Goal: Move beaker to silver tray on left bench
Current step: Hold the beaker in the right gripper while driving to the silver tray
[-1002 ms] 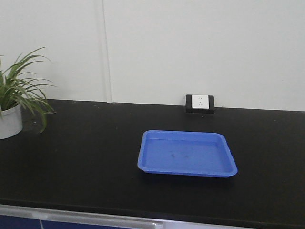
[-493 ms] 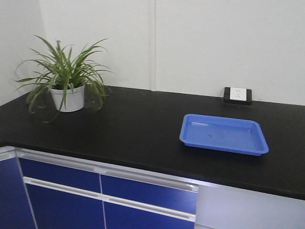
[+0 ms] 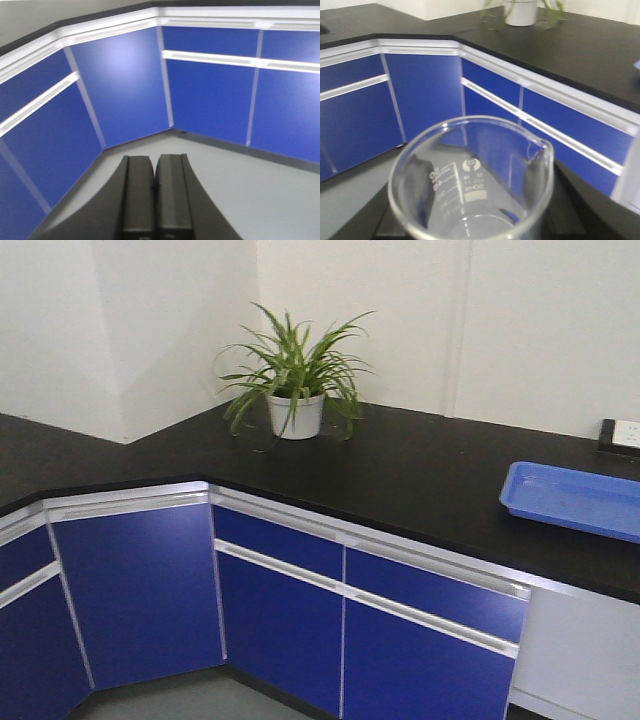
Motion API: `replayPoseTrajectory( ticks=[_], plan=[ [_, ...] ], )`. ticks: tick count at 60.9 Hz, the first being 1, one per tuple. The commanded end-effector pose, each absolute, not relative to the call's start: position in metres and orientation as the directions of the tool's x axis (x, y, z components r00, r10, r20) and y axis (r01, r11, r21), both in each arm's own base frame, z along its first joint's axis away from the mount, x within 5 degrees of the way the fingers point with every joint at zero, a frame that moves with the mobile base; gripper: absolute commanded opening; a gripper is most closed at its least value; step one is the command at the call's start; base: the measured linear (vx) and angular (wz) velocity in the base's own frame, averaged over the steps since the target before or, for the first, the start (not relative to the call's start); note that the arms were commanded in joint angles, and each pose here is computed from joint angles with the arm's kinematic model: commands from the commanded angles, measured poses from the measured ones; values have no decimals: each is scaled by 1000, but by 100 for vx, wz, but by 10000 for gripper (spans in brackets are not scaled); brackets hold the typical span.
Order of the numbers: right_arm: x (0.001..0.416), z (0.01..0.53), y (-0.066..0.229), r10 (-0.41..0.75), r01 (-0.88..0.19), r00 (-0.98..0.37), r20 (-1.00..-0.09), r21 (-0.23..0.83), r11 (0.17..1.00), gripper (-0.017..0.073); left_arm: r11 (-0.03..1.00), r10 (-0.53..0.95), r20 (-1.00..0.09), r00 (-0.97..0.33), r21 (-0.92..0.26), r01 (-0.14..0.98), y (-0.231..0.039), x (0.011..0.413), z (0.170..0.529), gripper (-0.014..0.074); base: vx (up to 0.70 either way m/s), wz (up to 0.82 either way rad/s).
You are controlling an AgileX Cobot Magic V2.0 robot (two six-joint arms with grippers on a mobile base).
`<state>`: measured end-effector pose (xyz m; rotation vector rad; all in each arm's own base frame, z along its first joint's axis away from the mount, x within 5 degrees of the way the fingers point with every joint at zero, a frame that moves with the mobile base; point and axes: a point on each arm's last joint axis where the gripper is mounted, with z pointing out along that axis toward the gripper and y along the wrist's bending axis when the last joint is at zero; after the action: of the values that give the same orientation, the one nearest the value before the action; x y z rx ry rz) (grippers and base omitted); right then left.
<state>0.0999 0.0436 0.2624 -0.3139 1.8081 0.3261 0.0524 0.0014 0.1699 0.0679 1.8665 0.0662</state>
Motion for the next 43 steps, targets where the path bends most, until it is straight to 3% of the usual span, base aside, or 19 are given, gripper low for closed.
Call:
replayPoseTrajectory(
  ticks=[1,43],
  plan=[
    [101,278,47,-15,-406,-157,-988,51,912,-10,997,79,-970,-231,77,18,1,54,170,1,-30,52],
    [101,279,47,-15,-406,-156,-988,51,912,-10,997,79,-970,-231,77,18,1,54,170,1,-25,66]
  ],
)
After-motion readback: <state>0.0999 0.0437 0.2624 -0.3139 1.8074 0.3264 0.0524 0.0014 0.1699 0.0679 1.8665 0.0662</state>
